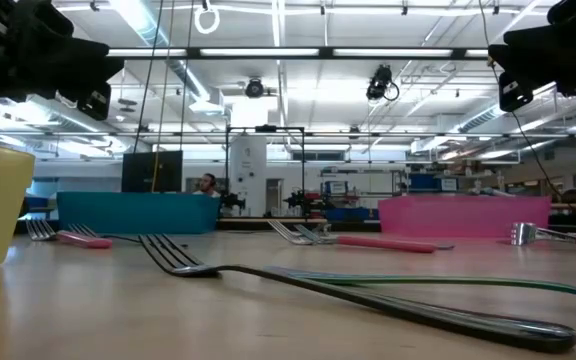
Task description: Sort silverware by color (type)
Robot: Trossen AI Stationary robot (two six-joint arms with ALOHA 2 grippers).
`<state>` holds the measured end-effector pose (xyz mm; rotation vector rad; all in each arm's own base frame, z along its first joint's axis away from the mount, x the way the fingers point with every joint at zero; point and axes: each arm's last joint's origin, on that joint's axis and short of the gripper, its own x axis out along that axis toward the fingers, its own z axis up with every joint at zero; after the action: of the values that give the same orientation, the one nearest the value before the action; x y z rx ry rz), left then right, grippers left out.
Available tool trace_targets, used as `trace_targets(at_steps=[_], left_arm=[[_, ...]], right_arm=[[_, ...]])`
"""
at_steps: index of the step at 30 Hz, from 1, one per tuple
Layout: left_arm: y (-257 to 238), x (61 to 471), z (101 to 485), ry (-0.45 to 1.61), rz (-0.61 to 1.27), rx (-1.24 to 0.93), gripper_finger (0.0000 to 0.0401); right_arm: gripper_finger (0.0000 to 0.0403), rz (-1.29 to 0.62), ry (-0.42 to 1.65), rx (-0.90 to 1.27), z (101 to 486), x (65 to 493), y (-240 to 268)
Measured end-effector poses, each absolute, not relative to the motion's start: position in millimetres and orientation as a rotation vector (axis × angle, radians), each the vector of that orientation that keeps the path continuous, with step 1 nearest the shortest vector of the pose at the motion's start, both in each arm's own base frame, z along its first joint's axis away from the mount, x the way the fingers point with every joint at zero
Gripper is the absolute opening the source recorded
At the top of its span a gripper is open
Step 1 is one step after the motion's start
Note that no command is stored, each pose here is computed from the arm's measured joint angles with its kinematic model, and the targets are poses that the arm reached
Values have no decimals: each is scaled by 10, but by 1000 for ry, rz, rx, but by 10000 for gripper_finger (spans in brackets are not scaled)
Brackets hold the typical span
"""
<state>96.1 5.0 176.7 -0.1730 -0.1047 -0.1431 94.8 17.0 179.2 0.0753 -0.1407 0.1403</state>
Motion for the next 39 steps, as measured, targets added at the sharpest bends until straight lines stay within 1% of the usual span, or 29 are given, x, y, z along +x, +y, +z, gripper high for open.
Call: trace_targets(at_steps=[24,39], left_arm=[[50,961,1767,-105,-143,-173,109],[50,962,1766,-104,-143,-173,109]], right_arm=[[109,139,-141,70,1792,948,170],[109,58,-143,73,1792,951,146]])
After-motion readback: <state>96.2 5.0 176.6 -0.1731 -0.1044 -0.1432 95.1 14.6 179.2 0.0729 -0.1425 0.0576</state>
